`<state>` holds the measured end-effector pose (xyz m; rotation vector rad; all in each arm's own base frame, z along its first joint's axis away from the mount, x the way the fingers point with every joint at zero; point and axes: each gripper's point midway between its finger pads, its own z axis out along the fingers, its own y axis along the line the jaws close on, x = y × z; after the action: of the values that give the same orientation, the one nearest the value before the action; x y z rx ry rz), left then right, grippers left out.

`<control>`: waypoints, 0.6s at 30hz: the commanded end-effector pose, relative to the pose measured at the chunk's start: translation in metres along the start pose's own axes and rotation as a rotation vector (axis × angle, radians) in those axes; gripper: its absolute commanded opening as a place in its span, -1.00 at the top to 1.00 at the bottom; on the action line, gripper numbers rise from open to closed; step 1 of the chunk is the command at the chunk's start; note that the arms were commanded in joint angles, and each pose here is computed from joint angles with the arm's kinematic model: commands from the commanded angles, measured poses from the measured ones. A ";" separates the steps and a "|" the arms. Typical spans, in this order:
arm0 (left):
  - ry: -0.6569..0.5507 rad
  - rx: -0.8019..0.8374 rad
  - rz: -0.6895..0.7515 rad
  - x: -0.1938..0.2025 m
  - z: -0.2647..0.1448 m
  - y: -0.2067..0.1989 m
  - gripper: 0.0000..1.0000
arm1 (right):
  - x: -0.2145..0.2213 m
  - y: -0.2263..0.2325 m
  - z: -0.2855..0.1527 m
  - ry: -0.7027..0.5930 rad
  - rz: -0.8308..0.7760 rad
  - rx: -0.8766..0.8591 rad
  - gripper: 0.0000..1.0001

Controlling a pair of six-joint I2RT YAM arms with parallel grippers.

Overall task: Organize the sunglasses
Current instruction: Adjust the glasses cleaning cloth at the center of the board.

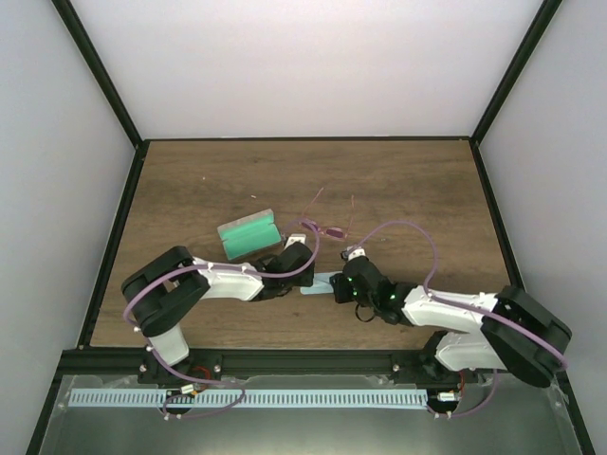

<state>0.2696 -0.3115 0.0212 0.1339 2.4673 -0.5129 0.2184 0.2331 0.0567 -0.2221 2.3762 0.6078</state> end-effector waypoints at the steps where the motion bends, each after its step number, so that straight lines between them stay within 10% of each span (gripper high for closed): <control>1: -0.015 0.017 -0.007 -0.004 -0.010 0.000 0.45 | 0.004 -0.006 0.009 0.023 -0.013 0.052 0.49; 18: -0.081 0.069 -0.015 -0.013 -0.031 0.000 0.45 | -0.006 -0.007 -0.004 -0.019 -0.004 0.056 0.29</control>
<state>0.2629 -0.3015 0.0391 0.1230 2.4261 -0.5544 0.2172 0.2297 0.0411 -0.2369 2.4240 0.5514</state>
